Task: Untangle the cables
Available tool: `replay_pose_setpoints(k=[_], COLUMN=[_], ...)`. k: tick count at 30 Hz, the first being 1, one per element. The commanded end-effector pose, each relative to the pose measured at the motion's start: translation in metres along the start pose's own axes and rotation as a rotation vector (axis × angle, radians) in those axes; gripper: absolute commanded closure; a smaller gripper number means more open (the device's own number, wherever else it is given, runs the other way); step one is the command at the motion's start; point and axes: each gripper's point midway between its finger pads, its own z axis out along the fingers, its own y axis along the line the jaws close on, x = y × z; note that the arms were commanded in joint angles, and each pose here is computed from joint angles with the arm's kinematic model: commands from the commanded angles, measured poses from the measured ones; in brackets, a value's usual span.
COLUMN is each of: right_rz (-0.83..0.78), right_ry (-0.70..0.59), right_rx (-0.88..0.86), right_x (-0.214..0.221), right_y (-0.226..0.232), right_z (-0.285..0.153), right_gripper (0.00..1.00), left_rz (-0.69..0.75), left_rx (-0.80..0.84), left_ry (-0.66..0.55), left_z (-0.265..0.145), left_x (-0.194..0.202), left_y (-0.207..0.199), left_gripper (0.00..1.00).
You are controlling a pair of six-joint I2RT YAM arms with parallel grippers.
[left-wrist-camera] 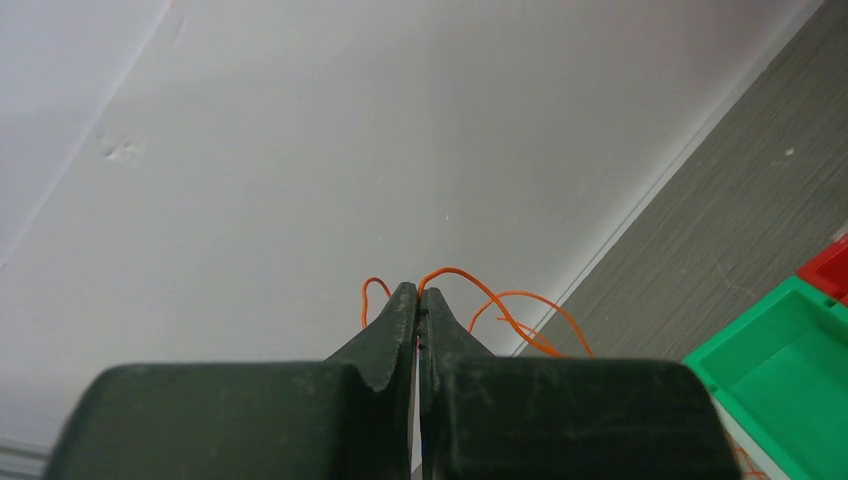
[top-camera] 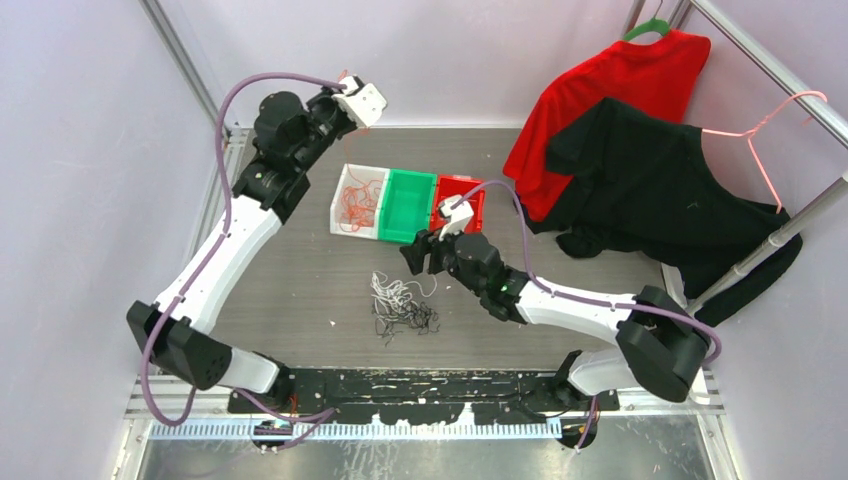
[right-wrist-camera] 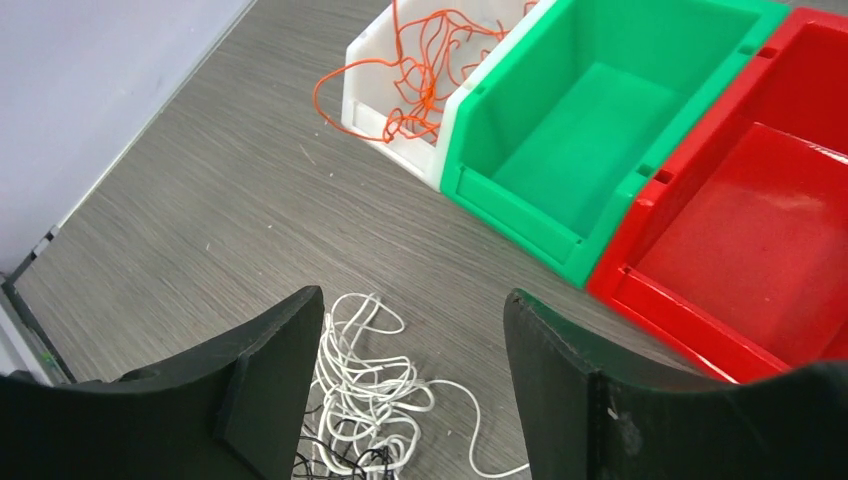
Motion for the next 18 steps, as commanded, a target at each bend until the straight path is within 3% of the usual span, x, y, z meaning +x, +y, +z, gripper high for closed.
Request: replay_pose_setpoints(k=[1,14,18], right_rz=[0.04,0.056,0.056], right_ry=[-0.101,-0.104,-0.101], right_rx=[0.015,0.016,0.022], right_x=[-0.029,-0.027,-0.026], right_y=[-0.003,-0.007,-0.009], right_z=[-0.011,-0.014,-0.016], right_gripper=[0.29,0.3,0.3], left_rz=[0.052,0.14,0.14], left_rx=[-0.141,-0.226,-0.228], left_ry=[-0.082,-0.112,-0.084], left_z=[-0.001,0.042,0.049], left_x=[-0.03,-0.043,-0.031], left_y=[0.05,0.092,0.092], left_gripper=[1.0,1.0,1.0])
